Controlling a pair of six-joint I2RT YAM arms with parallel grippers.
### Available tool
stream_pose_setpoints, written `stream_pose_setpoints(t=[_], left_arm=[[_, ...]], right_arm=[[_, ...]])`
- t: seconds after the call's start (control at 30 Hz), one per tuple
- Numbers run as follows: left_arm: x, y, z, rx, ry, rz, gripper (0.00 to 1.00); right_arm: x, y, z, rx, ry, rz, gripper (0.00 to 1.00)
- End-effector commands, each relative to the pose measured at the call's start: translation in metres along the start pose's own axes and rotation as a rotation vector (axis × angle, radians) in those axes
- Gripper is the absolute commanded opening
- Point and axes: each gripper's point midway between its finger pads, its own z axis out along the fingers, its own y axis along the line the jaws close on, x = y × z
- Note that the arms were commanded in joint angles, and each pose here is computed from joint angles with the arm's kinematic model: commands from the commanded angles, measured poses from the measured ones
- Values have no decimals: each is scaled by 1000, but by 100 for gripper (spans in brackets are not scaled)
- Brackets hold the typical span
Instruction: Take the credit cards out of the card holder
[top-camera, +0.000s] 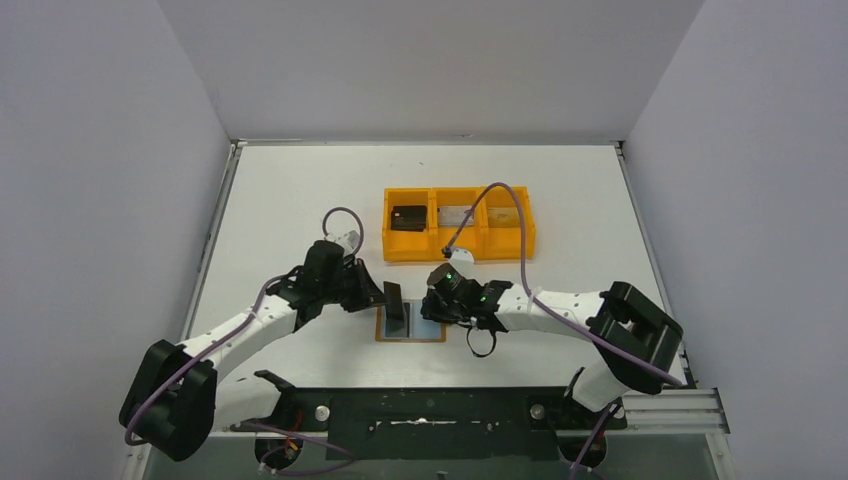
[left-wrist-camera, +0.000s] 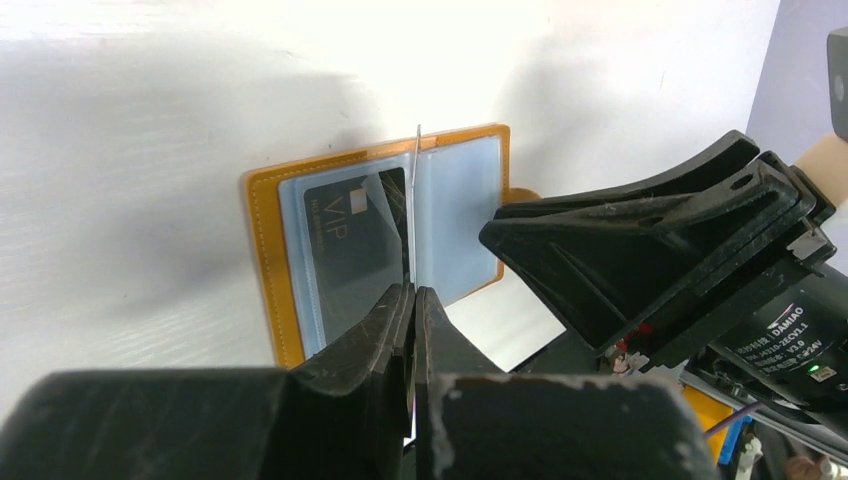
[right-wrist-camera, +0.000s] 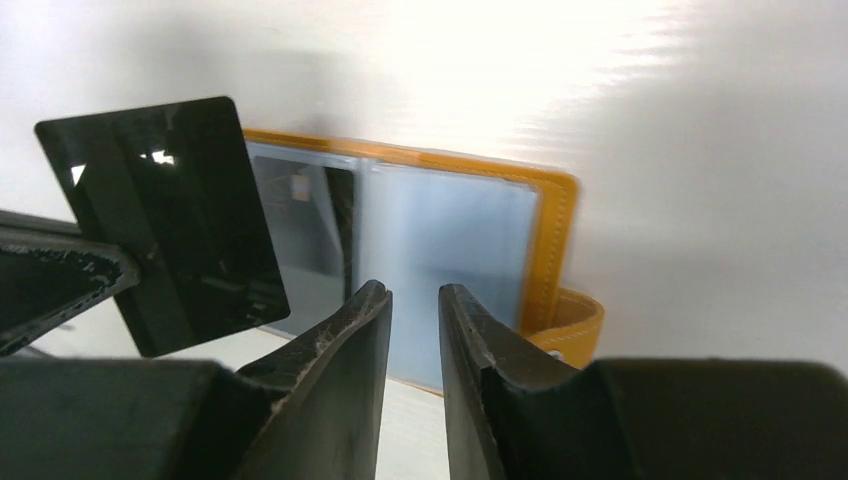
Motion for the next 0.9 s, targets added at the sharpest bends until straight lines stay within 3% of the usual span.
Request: stream_pose_setpoints(t=[0.0, 0.2, 0.47, 0.77, 0.87], left_arm=[[-26, -9, -15, 6, -110, 26, 0], [-35, -1, -30, -31, -187, 1, 0], [-34, 6, -35, -49, -197, -9, 0], [-37, -5, -36, 7, -199, 9, 0], [-37, -9, -37, 30, -200, 16, 0]], right_arm=[[-27, 55, -13, -215, -58, -50, 26], [-15, 74, 10, -253, 13, -56, 25], [10, 12, 23, -30, 58, 0, 22], [-20, 53, -8, -231, -32, -55, 31], [-36, 62, -21, -268, -95, -49, 43]])
